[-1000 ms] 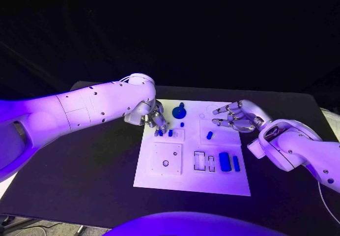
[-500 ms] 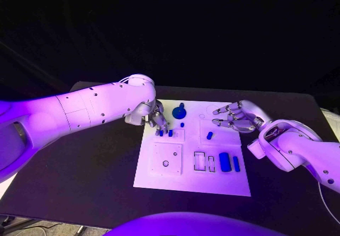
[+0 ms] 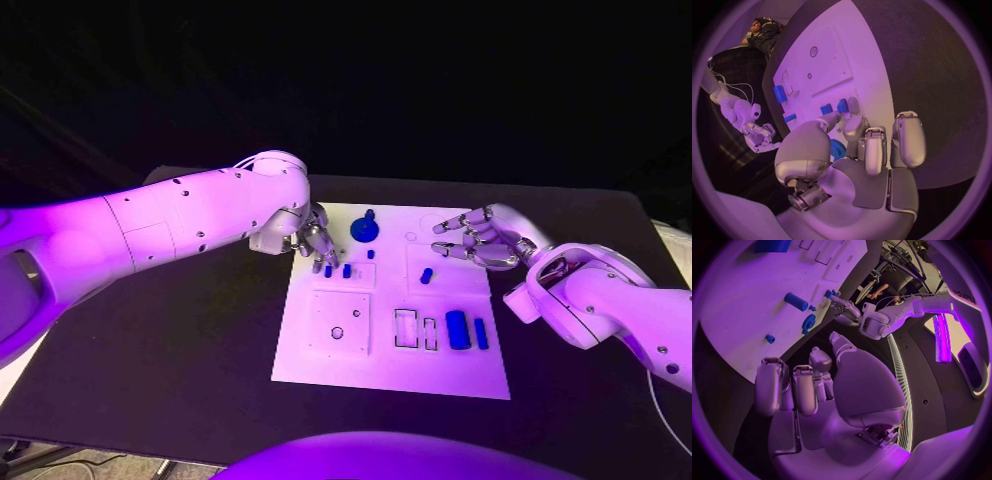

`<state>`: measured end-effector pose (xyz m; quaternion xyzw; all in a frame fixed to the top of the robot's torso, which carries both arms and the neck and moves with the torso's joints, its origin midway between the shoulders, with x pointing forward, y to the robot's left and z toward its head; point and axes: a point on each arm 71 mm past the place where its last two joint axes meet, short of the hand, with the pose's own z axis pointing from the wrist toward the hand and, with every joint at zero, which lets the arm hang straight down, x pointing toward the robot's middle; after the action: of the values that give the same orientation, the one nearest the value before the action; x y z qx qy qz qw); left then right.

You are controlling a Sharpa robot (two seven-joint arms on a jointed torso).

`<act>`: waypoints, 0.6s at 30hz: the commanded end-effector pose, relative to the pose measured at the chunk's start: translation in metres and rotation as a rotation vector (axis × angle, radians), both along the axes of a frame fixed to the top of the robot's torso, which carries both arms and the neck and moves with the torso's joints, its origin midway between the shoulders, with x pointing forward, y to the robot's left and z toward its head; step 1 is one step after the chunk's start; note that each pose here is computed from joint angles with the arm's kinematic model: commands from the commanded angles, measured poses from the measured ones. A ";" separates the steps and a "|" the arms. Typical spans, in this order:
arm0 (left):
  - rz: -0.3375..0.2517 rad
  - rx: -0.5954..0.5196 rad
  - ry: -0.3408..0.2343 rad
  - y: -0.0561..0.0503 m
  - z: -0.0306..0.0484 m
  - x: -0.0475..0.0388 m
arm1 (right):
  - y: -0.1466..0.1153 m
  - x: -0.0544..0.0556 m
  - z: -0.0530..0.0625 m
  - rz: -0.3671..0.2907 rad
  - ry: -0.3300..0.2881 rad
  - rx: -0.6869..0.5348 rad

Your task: Assemble the parts on the task board

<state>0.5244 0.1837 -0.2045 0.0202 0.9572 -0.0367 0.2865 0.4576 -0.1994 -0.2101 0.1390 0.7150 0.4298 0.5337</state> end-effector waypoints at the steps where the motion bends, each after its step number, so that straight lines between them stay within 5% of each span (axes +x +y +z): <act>1: 0.005 -0.016 -0.028 0.001 0.0028 0.0000 | 0.002 -0.001 -0.001 0.017 -0.001 -0.006; 7: 0.052 -0.108 -0.115 0.004 0.0154 0.0007 | 0.002 -0.001 -0.002 0.019 0.001 -0.005; 13: 0.192 -0.371 -0.202 0.009 0.0279 0.0041 | 0.001 -0.001 -0.004 0.016 0.005 -0.005; 18: 0.217 -0.488 -0.292 0.012 0.0362 0.0050 | 0.001 -0.001 -0.004 0.015 0.007 -0.005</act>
<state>0.5259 0.2017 -0.1772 -0.1048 0.9051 -0.1578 0.3808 0.4573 -0.2000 -0.2139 0.1410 0.7169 0.4283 0.5317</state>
